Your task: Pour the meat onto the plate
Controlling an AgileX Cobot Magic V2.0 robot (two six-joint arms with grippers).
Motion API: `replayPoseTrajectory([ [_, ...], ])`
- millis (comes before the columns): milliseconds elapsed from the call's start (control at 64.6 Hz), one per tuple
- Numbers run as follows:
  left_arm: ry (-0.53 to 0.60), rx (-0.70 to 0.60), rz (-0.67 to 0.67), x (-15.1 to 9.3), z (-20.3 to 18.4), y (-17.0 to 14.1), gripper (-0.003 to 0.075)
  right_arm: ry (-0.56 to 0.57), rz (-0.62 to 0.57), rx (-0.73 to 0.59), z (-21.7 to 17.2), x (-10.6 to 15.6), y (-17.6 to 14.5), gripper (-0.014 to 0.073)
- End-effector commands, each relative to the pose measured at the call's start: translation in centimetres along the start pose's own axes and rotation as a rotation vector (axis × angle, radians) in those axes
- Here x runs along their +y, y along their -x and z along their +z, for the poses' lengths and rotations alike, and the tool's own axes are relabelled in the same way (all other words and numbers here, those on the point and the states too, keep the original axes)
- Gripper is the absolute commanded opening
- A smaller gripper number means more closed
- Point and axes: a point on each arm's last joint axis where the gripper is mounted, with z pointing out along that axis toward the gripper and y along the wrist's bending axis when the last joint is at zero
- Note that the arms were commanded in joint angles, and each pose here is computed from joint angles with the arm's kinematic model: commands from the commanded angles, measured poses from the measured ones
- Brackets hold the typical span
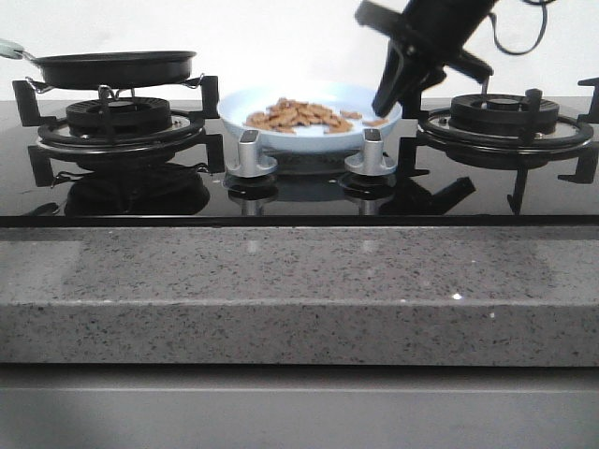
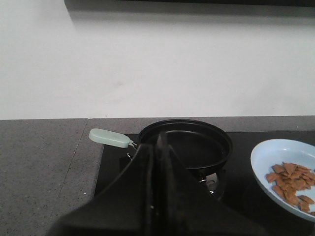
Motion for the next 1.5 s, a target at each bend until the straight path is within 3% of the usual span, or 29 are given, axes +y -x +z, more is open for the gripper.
replayPoseTrajectory([
  [0, 0.019, -0.110, -0.017, 0.1, -0.2, 1.7, -0.0020, 0.009, -0.040, -0.081, -4.0, 1.8, 0.9, -0.0059],
  [124, 0.019, -0.110, -0.017, 0.1, -0.2, 1.7, -0.0020, -0.047, -0.061, -0.049, -4.0, 1.3, 0.6, -0.0028],
  [387, 0.019, -0.110, -0.017, 0.1, -0.2, 1.7, -0.0020, -0.055, -0.068, -0.048, -4.4, 1.4, 0.6, 0.0275],
  [465, 0.019, -0.110, -0.017, 0.1, -0.2, 1.7, -0.0020, -0.053, -0.075, -0.052, -4.8, 1.7, 0.7, 0.0302],
  [743, 0.019, -0.110, -0.017, 0.1, -0.2, 1.7, -0.0020, -0.038, -0.103, -0.105, -9.8, 4.2, 1.3, 0.0218],
  [1053, 0.020, -0.106, -0.017, 0.1, -0.1, 1.6, -0.0020, -0.039, -0.147, -0.199, -14.5, 6.5, 0.8, -0.0074],
  [1255, 0.020, -0.106, -0.017, 0.1, -0.1, 1.6, -0.0020, -0.063, -0.184, -0.262, -17.8, 7.8, 0.2, -0.0069],
  [1487, 0.020, -0.106, -0.017, 0.1, -0.1, 1.6, -0.0020, -0.282, -0.256, -0.325, -22.9, 9.1, -2.7, -0.0060],
])
